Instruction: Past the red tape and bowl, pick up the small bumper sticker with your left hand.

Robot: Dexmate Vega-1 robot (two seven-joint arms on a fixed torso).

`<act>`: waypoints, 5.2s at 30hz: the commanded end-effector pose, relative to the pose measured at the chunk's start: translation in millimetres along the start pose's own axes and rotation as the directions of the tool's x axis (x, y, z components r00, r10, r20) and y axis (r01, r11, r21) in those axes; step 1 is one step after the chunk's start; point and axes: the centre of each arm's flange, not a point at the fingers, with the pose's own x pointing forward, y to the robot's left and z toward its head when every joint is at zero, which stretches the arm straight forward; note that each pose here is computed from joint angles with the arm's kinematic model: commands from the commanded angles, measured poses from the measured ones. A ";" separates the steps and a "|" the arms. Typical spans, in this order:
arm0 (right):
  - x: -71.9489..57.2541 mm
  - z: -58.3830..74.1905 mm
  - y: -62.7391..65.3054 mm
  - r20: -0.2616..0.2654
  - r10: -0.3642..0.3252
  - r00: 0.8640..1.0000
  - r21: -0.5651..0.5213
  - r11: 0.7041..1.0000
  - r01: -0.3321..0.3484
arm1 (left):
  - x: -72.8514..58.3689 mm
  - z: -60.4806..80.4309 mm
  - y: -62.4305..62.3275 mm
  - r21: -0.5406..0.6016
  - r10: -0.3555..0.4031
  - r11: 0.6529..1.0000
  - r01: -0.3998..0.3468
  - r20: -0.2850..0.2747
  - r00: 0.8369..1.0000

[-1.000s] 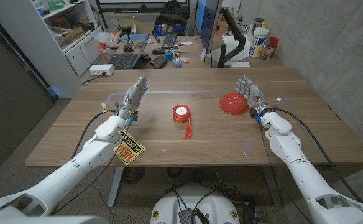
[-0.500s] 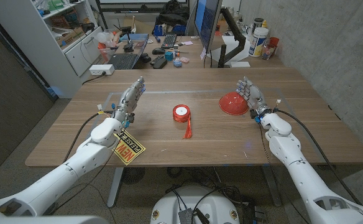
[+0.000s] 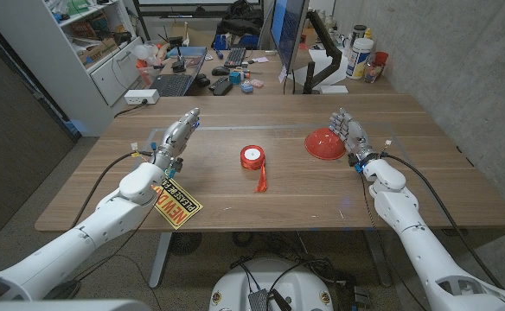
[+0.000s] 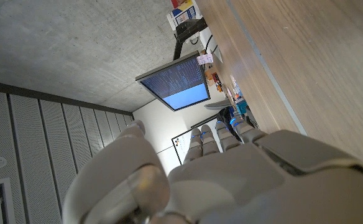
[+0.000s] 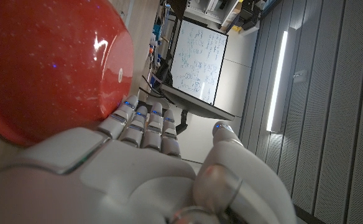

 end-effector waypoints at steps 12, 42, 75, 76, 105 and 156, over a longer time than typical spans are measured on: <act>-4.6 -2.1 -2.7 0.002 -0.021 1.000 0.001 1.000 0.021 | -10.2 17.1 3.0 0.111 -0.006 0.994 0.003 0.032 0.999; 4.8 -4.9 -1.4 -0.007 -0.008 1.000 0.004 1.000 0.008 | -50.6 29.5 2.5 0.270 0.109 0.956 -0.117 0.042 0.993; -1.8 -4.6 -4.1 0.007 -0.009 1.000 0.013 1.000 0.009 | -89.0 33.5 -3.2 0.338 0.124 0.934 -0.118 0.003 0.992; -2.0 -5.0 -4.3 0.006 -0.009 1.000 0.014 1.000 0.009 | -90.0 33.3 -3.3 0.338 0.122 0.934 -0.115 0.000 0.993; -4.1 -2.9 -5.6 0.007 0.014 1.000 0.012 1.000 -0.014 | -130.1 37.2 -14.4 0.434 0.182 0.890 -0.142 -0.051 0.982; 5.2 -8.0 2.9 -0.006 0.034 0.999 0.017 0.999 -0.034 | -191.0 32.8 -3.5 0.568 0.381 0.787 -0.241 -0.140 0.914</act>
